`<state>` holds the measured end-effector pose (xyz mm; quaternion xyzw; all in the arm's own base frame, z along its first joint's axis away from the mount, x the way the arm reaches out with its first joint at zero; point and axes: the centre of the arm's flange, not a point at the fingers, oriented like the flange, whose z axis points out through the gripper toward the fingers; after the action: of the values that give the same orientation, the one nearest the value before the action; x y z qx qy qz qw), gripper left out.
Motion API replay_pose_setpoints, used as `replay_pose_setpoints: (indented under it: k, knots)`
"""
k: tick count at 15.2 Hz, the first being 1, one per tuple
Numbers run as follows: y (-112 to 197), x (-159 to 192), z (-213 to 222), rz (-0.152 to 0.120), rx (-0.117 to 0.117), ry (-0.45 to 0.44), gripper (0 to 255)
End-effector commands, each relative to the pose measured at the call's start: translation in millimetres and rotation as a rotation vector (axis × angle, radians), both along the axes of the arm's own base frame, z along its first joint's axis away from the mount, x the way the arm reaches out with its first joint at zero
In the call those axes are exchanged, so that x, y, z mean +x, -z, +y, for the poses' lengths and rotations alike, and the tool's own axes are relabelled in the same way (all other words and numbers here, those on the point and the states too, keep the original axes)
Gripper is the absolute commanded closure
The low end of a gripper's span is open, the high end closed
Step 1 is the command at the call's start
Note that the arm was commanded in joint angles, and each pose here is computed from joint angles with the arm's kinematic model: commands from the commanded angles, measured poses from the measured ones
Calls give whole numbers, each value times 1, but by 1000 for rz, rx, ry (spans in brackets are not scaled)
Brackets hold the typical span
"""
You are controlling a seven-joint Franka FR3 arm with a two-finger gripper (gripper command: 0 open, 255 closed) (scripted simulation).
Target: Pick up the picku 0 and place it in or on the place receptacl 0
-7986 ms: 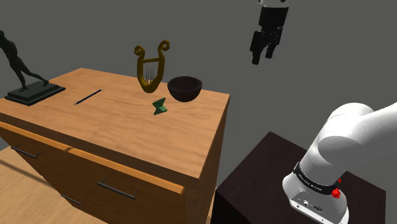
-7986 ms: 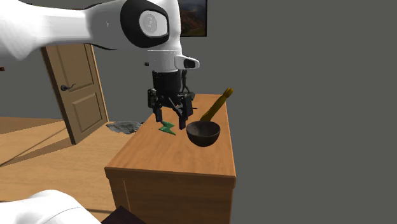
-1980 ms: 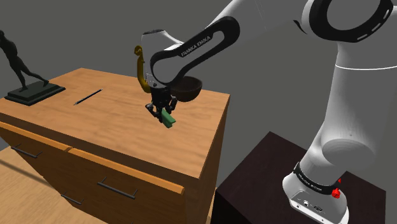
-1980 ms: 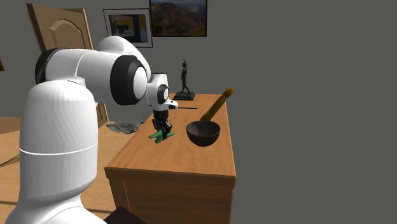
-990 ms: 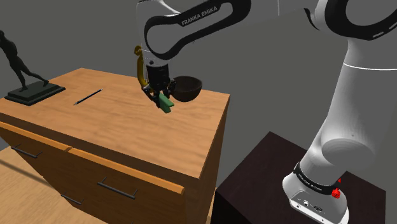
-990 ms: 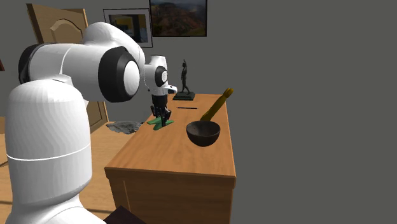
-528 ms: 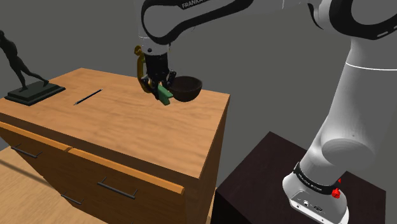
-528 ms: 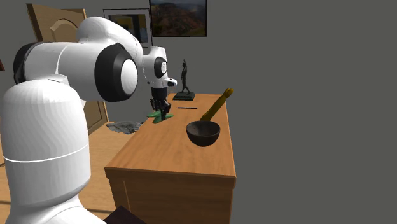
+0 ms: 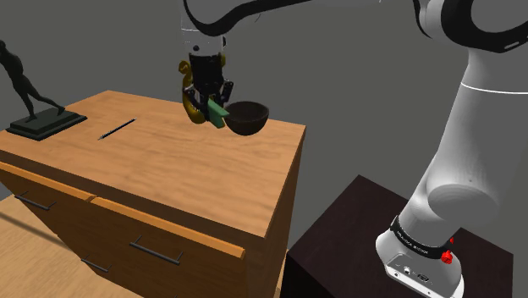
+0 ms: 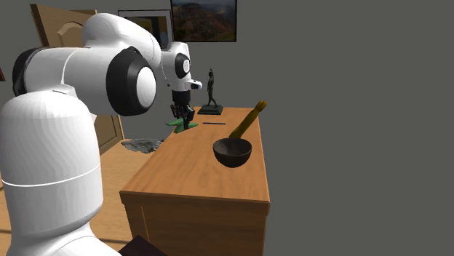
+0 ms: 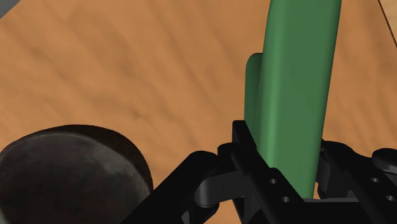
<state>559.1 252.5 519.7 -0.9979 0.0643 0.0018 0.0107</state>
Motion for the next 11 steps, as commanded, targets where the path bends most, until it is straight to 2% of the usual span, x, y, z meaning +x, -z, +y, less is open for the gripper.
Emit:
replay_pose_setpoints:
  k: [1,11]
  knots:
    - [-4,6,-11,0,0,0,255]
    - [-4,61,-131,0,0,0,255]
